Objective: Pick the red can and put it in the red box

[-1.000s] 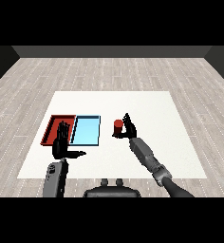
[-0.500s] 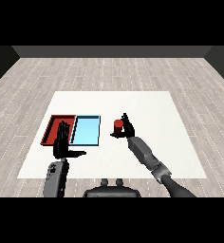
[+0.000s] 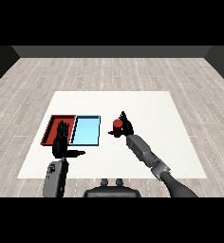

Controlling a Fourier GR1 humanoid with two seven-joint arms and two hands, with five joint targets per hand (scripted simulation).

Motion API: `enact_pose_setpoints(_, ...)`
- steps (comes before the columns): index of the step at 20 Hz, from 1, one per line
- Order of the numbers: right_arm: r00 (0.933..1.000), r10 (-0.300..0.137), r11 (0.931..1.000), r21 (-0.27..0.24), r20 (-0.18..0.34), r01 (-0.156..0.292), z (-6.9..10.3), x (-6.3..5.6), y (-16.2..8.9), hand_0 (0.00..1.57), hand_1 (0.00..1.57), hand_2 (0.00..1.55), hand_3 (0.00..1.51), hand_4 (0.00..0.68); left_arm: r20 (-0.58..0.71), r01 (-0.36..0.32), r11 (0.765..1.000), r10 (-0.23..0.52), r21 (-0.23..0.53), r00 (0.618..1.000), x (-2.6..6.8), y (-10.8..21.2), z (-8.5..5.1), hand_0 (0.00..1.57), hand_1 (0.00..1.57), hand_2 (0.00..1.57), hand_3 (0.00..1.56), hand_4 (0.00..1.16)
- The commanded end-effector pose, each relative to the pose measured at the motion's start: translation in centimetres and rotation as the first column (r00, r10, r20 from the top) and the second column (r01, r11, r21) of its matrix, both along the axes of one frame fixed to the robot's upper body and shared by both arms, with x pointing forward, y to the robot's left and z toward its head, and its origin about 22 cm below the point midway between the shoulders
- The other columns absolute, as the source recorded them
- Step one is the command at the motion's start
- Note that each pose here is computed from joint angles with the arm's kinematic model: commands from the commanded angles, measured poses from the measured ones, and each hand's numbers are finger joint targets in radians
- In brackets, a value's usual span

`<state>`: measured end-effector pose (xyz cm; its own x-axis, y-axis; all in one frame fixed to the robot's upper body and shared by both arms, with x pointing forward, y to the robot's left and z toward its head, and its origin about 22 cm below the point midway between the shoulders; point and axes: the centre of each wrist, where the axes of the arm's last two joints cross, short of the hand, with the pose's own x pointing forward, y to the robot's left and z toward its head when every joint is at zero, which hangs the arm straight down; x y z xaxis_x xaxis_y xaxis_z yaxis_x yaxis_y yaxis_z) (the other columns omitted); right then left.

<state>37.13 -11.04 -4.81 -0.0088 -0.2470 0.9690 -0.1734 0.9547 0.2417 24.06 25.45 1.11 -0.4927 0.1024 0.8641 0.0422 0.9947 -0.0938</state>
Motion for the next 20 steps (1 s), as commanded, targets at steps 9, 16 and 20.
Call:
enact_pose_setpoints(9, 0.9963, -0.081, 0.9900, -0.118, -0.028, 0.077, 2.0, 1.8, 0.6, 1.52, 1.52, 1.50, 1.46, 0.493, 0.011, 0.000, 1.000, 0.000, 0.002, 1.000, -0.61, 0.4, 0.3, 0.00, 0.00, 0.00, 0.00, 0.00)
enact_pose_setpoints(16, 0.9932, -0.099, 0.9681, -0.237, -0.061, 0.082, -0.6, -0.6, 0.7, 1.54, 1.54, 1.47, 1.42, 0.575, 0.004, -0.020, 1.000, 0.020, 0.010, 1.000, -1.54, 1.5, 1.2, 0.00, 0.00, 0.00, 0.00, 0.00)
enact_pose_setpoints(20, 0.9937, -0.096, 0.9576, -0.278, -0.059, 0.076, 1.6, 1.2, 1.4, 1.53, 1.53, 1.47, 1.42, 0.551, -0.008, 0.026, 1.000, -0.026, -0.017, 1.000, 0.01, -0.7, -0.1, 0.00, 0.00, 0.00, 0.00, 0.00)
